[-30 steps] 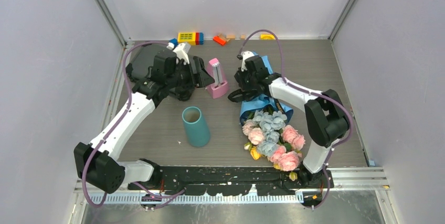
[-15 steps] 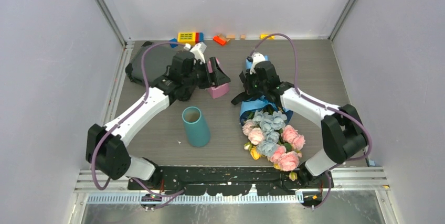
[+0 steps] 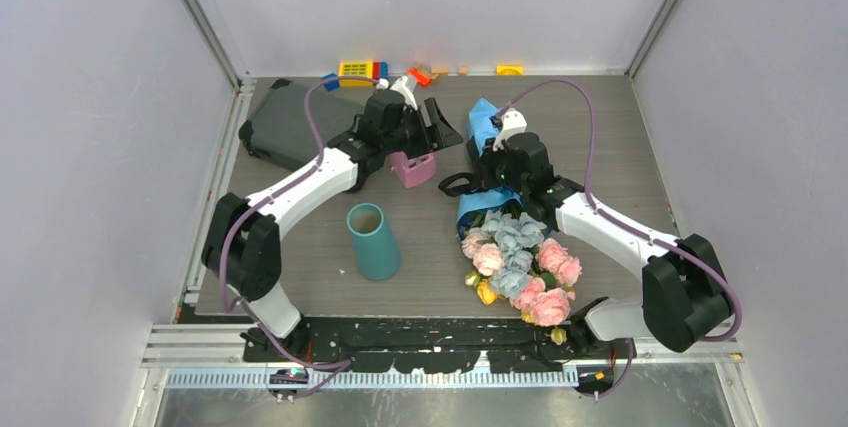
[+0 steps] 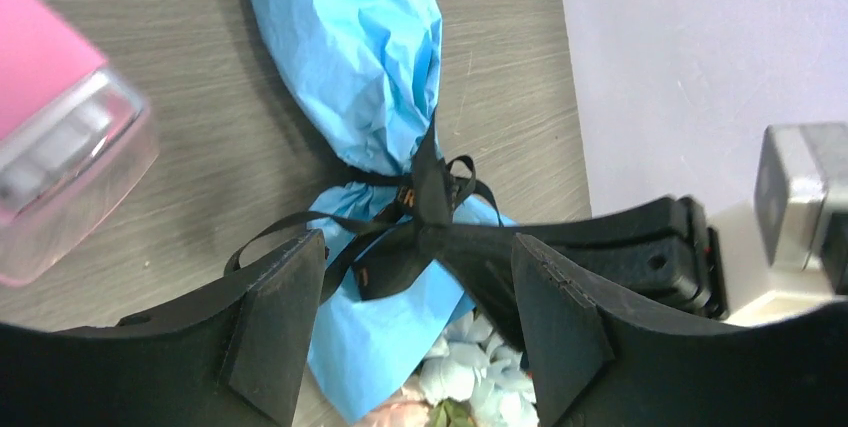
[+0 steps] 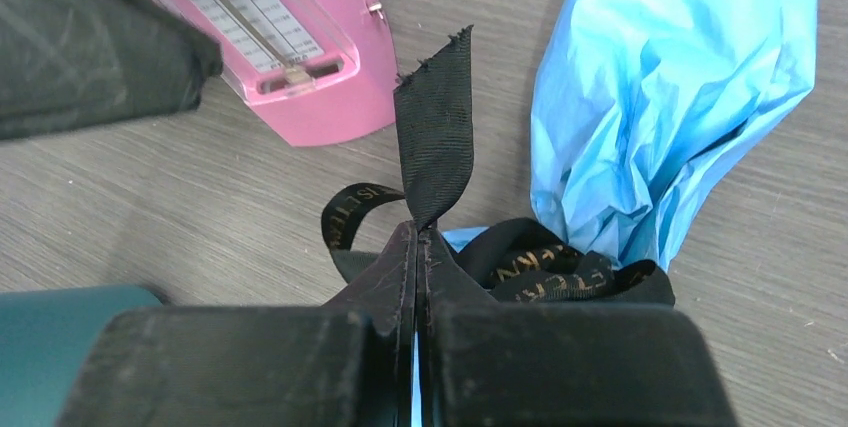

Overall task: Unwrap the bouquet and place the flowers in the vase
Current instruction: Untie the ribbon from the wrapping paper.

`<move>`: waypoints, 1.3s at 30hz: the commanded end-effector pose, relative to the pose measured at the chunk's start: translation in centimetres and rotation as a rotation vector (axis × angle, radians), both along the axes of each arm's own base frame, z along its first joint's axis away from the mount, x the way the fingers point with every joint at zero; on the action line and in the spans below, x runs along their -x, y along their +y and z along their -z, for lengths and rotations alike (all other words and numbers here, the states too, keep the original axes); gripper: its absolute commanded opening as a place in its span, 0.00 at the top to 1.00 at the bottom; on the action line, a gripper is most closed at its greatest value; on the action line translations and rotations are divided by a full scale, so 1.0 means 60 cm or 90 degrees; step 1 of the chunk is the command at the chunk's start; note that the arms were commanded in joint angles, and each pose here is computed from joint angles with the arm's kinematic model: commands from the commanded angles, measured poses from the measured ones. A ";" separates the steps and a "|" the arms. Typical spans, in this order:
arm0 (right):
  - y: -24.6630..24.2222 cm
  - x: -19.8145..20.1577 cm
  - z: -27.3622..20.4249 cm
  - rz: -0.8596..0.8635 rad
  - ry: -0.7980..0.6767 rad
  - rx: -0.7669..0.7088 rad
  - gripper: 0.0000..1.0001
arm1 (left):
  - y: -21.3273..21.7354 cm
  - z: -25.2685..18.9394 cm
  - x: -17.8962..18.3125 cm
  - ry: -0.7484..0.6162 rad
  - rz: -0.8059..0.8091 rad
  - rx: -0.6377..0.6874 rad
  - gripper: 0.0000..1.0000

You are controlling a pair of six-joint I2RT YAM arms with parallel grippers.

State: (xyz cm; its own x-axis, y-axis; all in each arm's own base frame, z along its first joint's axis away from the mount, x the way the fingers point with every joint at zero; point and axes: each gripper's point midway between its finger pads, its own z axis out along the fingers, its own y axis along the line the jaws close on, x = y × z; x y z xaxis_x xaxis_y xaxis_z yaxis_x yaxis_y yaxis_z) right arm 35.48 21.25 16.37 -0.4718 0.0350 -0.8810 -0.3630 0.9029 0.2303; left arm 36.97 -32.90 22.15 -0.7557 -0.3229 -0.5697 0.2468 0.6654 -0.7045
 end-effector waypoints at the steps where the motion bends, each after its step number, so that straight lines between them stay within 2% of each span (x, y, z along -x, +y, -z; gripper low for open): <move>1: 0.004 -0.002 -0.044 0.005 -0.049 -0.048 1.00 | -0.035 -0.047 -0.035 -0.050 0.000 0.049 0.30; 13: 0.006 0.002 -0.046 -0.004 -0.056 -0.056 1.00 | -0.091 0.014 -0.043 0.002 0.037 0.012 0.31; 20: 0.006 0.000 -0.038 -0.005 -0.051 -0.048 1.00 | -0.120 0.024 -0.029 0.026 0.069 0.051 0.54; 24: 0.005 0.000 -0.040 -0.004 -0.045 -0.045 1.00 | -0.123 0.030 -0.025 0.036 0.073 0.053 0.86; 26: 0.002 -0.004 -0.045 0.005 -0.030 -0.047 0.93 | -0.121 0.029 -0.026 0.034 0.071 0.054 0.98; 27: 0.002 -0.008 -0.058 0.010 -0.031 -0.053 0.81 | -0.120 0.028 -0.027 0.032 0.069 0.054 1.00; 28: 0.001 -0.003 -0.056 0.007 -0.011 -0.058 0.74 | -0.121 0.025 -0.027 0.027 0.068 0.056 1.00; 29: 0.004 -0.001 -0.065 0.001 -0.009 -0.066 0.58 | -0.119 0.024 -0.029 0.025 0.065 0.055 1.00; 31: -0.009 0.004 -0.074 0.016 0.003 -0.071 0.41 | -0.118 0.023 -0.031 0.019 0.064 0.051 1.00; 33: -0.031 0.006 -0.084 0.041 0.013 -0.070 0.31 | -0.115 0.023 -0.033 0.014 0.062 0.046 1.00; 39: -0.132 0.024 -0.065 0.159 0.127 -0.024 0.28 | -0.109 0.027 -0.042 0.005 0.053 0.033 1.00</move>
State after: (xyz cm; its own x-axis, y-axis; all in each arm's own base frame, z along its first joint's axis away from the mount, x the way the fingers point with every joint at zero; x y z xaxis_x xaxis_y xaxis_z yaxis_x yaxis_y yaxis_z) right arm 35.03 16.84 18.94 -0.5634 0.1430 -0.8137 -0.2168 0.9248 0.3127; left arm 38.48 -39.35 18.09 -0.8291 -0.2672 -0.4911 0.2395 0.6240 -0.7438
